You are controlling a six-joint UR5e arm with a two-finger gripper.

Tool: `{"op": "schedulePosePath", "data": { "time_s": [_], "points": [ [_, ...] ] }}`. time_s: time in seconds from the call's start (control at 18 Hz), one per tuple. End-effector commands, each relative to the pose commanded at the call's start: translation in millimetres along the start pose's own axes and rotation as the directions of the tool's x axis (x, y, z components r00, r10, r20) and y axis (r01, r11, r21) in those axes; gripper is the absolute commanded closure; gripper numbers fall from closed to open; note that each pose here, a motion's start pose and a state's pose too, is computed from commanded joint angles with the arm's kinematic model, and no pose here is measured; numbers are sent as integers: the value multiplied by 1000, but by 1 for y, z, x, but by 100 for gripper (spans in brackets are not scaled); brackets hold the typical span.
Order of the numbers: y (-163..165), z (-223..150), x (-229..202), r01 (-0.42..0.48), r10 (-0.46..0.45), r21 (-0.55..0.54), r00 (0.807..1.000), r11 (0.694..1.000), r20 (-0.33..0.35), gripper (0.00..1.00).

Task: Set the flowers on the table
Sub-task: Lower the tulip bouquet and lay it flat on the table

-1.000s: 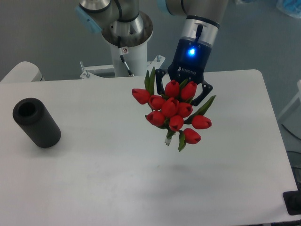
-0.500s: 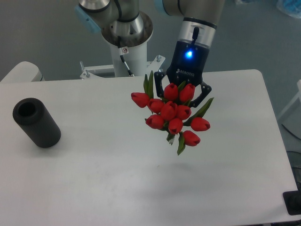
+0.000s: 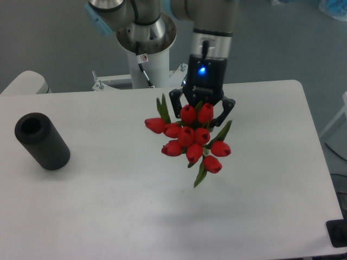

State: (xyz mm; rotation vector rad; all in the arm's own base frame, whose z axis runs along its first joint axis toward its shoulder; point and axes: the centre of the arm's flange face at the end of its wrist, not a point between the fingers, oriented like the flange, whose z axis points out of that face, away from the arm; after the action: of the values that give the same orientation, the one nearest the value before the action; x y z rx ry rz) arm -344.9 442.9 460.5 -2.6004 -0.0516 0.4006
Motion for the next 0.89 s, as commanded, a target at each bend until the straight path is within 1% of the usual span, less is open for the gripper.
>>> {"op": "schedulePosePath", "data": {
  "time_s": [0.11, 0.22, 0.39, 0.61, 0.72, 0.78, 0.89],
  "points": [
    [-8, 7, 18, -39, 40, -48, 999, 998, 18, 59],
    [-12, 21, 31, -73, 80, -128, 996, 989, 48, 59],
    [-18, 39, 58, -130, 155, -239, 984, 962, 86, 59],
    [-17, 65, 75, -172, 213, -333, 973, 927, 89, 61],
    [-17, 82, 87, -210, 260, -388, 962, 897, 81, 61],
    [-17, 90, 93, -237, 294, -418, 953, 877, 74, 61],
    [-15, 116, 109, -287, 355, -485, 934, 826, 52, 61]
  ]
}}
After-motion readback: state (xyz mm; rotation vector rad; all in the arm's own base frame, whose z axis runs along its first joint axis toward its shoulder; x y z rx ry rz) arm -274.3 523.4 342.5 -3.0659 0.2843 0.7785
